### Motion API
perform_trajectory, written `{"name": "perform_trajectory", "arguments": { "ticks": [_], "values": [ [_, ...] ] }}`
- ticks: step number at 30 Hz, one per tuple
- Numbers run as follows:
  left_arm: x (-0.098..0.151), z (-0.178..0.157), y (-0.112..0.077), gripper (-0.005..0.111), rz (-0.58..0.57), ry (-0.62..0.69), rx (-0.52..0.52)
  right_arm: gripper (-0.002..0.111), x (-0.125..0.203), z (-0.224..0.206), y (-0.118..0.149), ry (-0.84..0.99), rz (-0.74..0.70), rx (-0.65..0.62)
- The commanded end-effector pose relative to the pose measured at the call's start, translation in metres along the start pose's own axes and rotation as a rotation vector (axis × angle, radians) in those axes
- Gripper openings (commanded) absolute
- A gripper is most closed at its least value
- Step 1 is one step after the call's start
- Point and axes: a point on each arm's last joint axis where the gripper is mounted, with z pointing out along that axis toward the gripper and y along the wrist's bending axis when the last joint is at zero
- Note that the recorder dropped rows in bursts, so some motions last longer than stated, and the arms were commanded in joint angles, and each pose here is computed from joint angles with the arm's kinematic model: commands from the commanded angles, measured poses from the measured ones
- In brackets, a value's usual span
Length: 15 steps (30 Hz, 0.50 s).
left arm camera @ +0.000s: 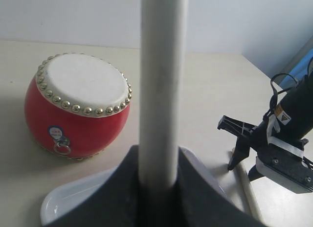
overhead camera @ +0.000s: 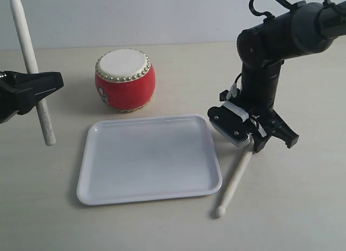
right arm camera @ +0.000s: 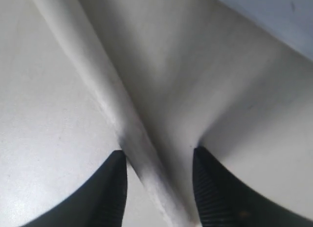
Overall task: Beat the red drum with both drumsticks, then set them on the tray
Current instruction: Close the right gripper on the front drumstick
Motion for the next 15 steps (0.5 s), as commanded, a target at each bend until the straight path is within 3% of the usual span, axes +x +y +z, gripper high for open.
{"name": "perform_trajectory", "arguments": {
  "ticks": [1,6,11,15],
  "values": [
    [-0.0043,-0.0004,-0.0014,0.000,0.007,-0.018,0.011,0.040,0.0000,0.0061,0.0007,0.005,-0.010,-0.016],
    [-0.0043,-0.0004,-0.0014,0.000,0.011,-0.018,0.011,0.032,-0.0002,0.0086,0.0003,0.004,-0.011,-0.019],
    [-0.0045,-0.0004,-0.0013,0.000,0.008,-0.020,0.010,0.002,-0.0003,0.0086,0.0001,0.003,0.049,-0.017],
    [-0.0045,-0.0004,-0.0013,0.000,0.008,-0.020,0.010,0.000,-0.0002,0.0077,-0.0003,0.004,0.117,-0.019]
  ]
}}
